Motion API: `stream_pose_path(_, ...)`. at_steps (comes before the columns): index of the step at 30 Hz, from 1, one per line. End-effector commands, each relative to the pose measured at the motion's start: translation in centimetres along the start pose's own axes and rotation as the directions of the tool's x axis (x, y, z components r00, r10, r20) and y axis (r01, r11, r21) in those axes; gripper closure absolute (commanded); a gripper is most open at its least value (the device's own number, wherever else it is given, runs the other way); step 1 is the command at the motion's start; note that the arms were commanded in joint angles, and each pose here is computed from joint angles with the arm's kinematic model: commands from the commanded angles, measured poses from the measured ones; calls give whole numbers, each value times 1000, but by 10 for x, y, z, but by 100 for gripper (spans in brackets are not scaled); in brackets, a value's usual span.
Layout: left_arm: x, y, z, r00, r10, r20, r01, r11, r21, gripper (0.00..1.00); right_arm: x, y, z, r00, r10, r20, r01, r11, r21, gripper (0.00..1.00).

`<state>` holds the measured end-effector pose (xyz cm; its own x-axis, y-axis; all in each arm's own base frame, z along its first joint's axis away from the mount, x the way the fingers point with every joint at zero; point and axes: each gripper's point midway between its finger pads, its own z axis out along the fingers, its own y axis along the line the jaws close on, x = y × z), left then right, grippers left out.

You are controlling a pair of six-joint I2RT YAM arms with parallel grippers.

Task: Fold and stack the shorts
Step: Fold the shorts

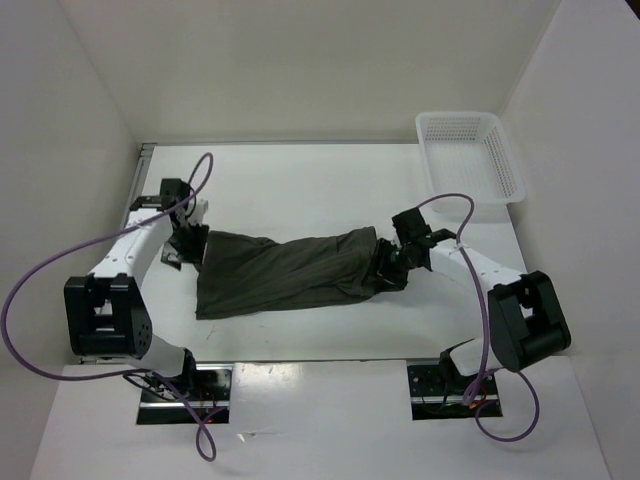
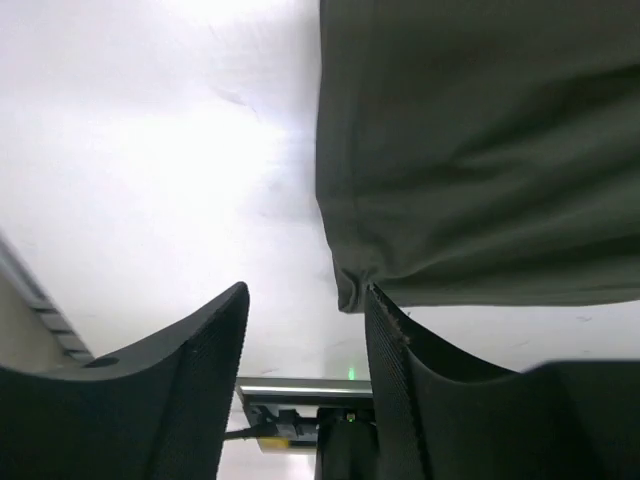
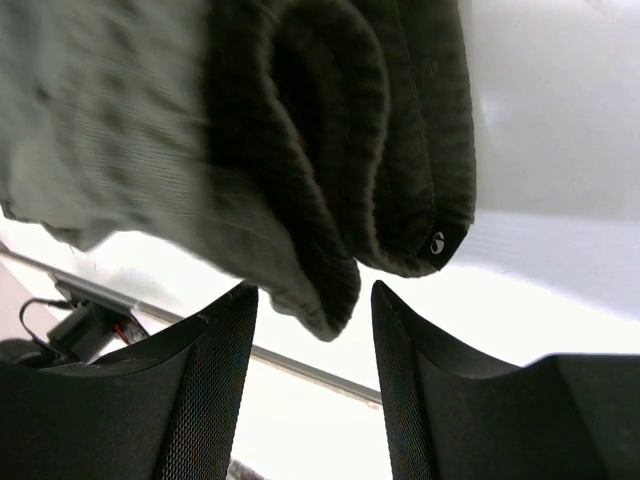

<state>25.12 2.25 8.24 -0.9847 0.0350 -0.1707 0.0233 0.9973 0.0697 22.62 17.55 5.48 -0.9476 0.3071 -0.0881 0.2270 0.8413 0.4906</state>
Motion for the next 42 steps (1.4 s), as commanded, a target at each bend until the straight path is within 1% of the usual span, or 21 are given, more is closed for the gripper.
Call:
stream_pose_path(1,-52,-1,-66,979,2,206,-7,1000,24,41,-30,18,-24,991,-32,128,34,999,-13,45)
stream_pose_path(4,-88,-49,-106,937,89,337,-140,982,130,36,-53,15,-49,970,-9,241,15,1000,-25,45)
stream_pose_path(5,-91,-82,-111,918,168,360,-236,959,155,36,-61,20,-63,958,-4,285,19,999,-49,45)
stream_pose_path(7,-102,-124,-109,886,250,391,-342,922,184,35,-79,11,-76,933,32,359,-15,999,-49,45)
stream_pose_path(8,-96,-158,-108,856,323,403,-428,880,204,35,-83,6,-75,928,46,369,-30,998,-48,45)
stream_pose_path(10,-104,-201,-101,809,381,448,-514,828,223,35,-93,-2,-74,921,76,383,-58,997,-60,45)
stream_pose_path(11,-104,-222,-101,786,407,466,-553,800,233,35,-98,-5,-62,923,69,378,-53,997,-52,45)
stream_pose_path(12,-95,-253,-101,747,456,484,-614,752,239,35,-103,-9,-57,923,77,377,-64,997,-48,45)
stream_pose_path(14,-98,-293,-91,708,496,503,-668,700,251,35,-112,-10,-45,922,77,379,-63,997,-50,45)
stream_pose_path(15,-91,-321,-79,680,530,507,-706,661,255,35,-116,-10,-35,930,81,358,-69,997,-47,45)
stream_pose_path(17,-96,-350,-81,644,542,541,-737,630,246,33,-126,-6,-30,929,78,361,-61,996,-59,45)
stream_pose_path(18,-94,-367,-70,627,562,539,-754,613,236,33,-127,-9,-24,933,82,351,-67,996,-53,45)
stream_pose_path(21,-106,-390,-62,605,564,562,-763,612,208,32,-133,-9,-25,929,67,364,-52,997,-50,45)
stream_pose_path(25,-110,-400,-55,598,570,564,-768,610,197,30,-127,-22,-28,925,74,373,-66,997,-35,45)
stream_pose_path(28,-93,-414,-49,591,593,547,-789,567,237,30,-121,-37,-24,926,89,367,-88,996,-19,45)
stream_pose_path(33,-75,-423,-28,591,636,497,-801,539,263,30,-118,-37,-24,929,80,361,-77,997,-23,45)
stream_pose_path(35,-72,-428,-25,586,643,493,-805,531,264,35,-118,-37,-24,929,80,361,-77,997,-23,45)
stream_pose_path(36,-71,-428,-20,588,647,485,-804,532,265,39,-117,-35,-24,931,80,356,-74,997,-31,45)
stream_pose_path(37,-71,-428,-20,588,647,485,-804,532,265,46,-117,-35,-24,931,80,355,-74,997,-31,45)
stream_pose_path(40,-64,-419,-7,596,666,449,-800,544,253,52,-113,-36,-23,933,70,352,-62,997,-35,45)
stream_pose_path(42,-63,-416,-3,597,670,441,-798,549,246,61,-110,-37,-23,933,70,352,-62,997,-35,44)
